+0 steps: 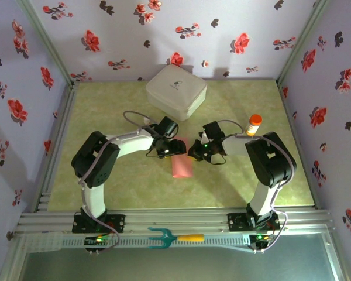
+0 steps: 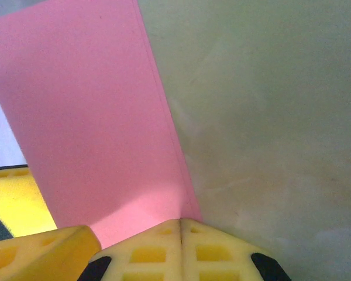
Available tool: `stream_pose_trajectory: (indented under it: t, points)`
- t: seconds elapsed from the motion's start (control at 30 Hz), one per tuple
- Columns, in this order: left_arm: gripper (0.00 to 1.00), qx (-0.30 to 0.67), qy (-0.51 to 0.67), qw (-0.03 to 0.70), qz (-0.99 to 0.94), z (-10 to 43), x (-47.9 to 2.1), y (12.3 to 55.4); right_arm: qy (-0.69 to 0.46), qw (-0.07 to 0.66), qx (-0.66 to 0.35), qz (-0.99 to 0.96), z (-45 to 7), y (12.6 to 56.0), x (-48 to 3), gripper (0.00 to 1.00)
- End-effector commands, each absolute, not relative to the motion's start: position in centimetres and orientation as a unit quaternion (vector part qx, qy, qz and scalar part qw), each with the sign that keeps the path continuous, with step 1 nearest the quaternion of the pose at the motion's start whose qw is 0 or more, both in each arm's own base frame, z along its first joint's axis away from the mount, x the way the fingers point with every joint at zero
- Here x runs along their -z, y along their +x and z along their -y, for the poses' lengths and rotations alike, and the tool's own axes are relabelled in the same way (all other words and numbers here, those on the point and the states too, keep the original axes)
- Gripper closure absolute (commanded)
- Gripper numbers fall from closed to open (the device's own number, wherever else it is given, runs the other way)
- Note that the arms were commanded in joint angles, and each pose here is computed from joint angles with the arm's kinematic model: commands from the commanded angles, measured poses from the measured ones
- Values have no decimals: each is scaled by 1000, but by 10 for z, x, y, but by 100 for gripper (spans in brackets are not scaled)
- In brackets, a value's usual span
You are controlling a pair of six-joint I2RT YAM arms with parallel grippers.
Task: Fold a paper plane with a square sheet of paper (pick it up from the middle)
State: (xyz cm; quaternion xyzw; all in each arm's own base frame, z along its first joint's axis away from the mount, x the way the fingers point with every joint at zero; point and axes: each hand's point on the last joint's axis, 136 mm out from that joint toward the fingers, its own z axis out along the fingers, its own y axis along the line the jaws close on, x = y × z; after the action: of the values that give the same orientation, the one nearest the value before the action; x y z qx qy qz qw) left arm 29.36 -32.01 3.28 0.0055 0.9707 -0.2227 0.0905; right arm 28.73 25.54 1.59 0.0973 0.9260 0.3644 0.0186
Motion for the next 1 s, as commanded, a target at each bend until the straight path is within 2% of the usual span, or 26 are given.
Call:
stream_pose_trajectory:
  t: [0.0,0.2,0.37,0.73,0.97]
  points:
    - [27,209,3,133,-969,301,-50,298,128,-18,-291,-948,-229,262,14,97]
    - [29,297,-6,154,-942,307,-70,303,146,-15,-310,-939,-235,264,10,97]
    - [33,334,-5,132,-933,315,-62,299,152,-15,-314,-937,-236,265,10,97]
    - [43,336,-25,96,-937,312,-38,293,153,-16,-319,-935,-237,266,10,97]
    - [44,330,-33,80,-940,310,-27,288,154,-15,-318,-935,-237,266,10,97]
